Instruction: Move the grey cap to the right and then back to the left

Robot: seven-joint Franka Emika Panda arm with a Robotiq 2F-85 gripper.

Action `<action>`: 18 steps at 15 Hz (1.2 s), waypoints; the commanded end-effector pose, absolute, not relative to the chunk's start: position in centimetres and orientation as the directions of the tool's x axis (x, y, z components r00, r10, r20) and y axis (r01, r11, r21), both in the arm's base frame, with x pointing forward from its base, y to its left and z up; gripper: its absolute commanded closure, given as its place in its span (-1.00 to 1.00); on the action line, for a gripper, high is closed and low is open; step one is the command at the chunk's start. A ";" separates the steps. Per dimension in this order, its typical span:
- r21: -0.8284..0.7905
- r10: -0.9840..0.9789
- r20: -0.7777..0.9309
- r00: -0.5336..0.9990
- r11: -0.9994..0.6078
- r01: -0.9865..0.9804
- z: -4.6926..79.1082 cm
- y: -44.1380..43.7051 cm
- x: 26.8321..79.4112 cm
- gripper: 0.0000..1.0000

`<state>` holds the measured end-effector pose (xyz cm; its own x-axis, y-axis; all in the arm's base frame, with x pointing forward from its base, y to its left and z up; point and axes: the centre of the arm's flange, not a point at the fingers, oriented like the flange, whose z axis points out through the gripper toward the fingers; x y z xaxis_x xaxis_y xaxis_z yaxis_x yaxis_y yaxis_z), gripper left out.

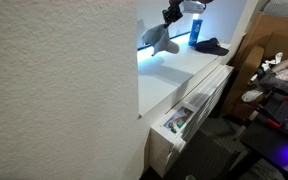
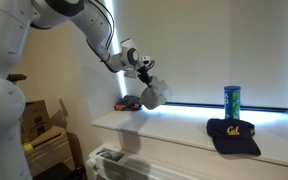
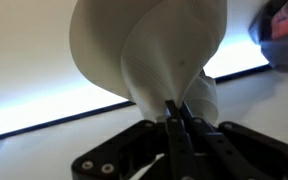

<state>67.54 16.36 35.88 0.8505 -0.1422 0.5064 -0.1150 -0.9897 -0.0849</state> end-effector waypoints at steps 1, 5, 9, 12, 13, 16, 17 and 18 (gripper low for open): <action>-0.103 0.007 0.430 0.903 -0.993 0.057 36.0 18.2 61.3 0.98; -0.151 0.149 0.374 0.915 -0.964 0.219 36.0 20.8 56.7 0.98; -0.194 0.137 0.500 0.855 -0.945 0.265 34.7 20.2 55.9 0.98; -0.254 0.041 0.641 0.766 -0.931 0.262 33.0 18.2 56.3 0.98; -0.256 0.025 0.668 0.744 -0.931 0.261 32.2 17.8 56.5 0.98; -0.269 0.004 0.688 0.726 -0.928 0.260 30.7 18.0 56.8 0.98; -0.280 -0.005 0.683 0.731 -0.925 0.255 30.2 18.2 57.0 0.98; -0.290 -0.016 0.676 0.737 -0.925 0.246 29.6 18.2 57.3 0.98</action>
<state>57.11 20.28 32.30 0.7424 -0.0032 0.6699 0.2369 -0.9341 -0.2670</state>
